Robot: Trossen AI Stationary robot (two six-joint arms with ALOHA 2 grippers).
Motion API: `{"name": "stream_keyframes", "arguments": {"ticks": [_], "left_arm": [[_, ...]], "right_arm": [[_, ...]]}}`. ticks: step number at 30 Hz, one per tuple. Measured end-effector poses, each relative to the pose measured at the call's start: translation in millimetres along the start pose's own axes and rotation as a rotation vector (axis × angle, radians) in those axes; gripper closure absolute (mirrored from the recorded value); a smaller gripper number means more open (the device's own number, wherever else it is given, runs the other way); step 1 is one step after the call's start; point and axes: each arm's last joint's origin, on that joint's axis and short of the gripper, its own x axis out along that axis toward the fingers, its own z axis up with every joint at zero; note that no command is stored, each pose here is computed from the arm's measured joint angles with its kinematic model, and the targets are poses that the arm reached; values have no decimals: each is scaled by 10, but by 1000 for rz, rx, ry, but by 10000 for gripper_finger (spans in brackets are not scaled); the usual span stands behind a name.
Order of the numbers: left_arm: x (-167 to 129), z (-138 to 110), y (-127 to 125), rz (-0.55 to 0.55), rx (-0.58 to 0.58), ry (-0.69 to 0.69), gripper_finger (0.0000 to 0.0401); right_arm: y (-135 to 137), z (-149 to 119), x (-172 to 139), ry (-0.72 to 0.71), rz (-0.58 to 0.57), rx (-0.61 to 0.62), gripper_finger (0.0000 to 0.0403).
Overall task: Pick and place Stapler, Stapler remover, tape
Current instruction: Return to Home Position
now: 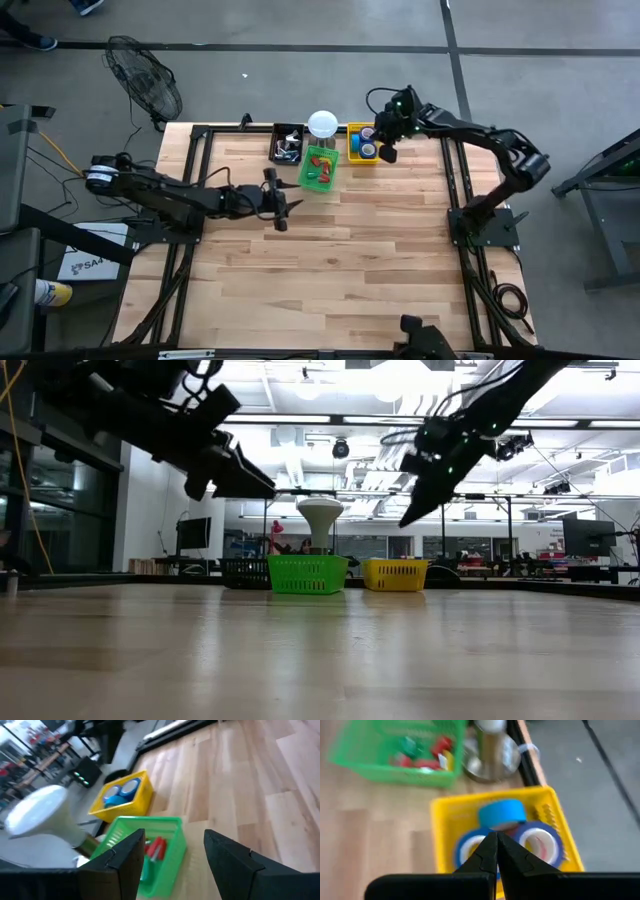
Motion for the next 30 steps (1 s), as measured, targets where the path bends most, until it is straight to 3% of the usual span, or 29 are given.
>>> {"name": "stream_keyframes", "arguments": {"ticks": [5,14,18,26,30], "left_arm": [[-156,-42,96,55,18,-18,204],[-302,-363,205,54,-71,-133,204],[-349,-520,191,65,-75,-123,204],[-571,-890,116,84,-110,-154,204],[-591,-871,133,109,-106,-174,204]], "right_arm": [[198,-88,-128,-124,95,9,403],[867,-625,-277,-354,28,67,403],[1132,-763,-364,-439,36,83,403],[1455,-818,-494,-520,45,47,403],[1568,-783,-538,-549,54,5,403]]}}
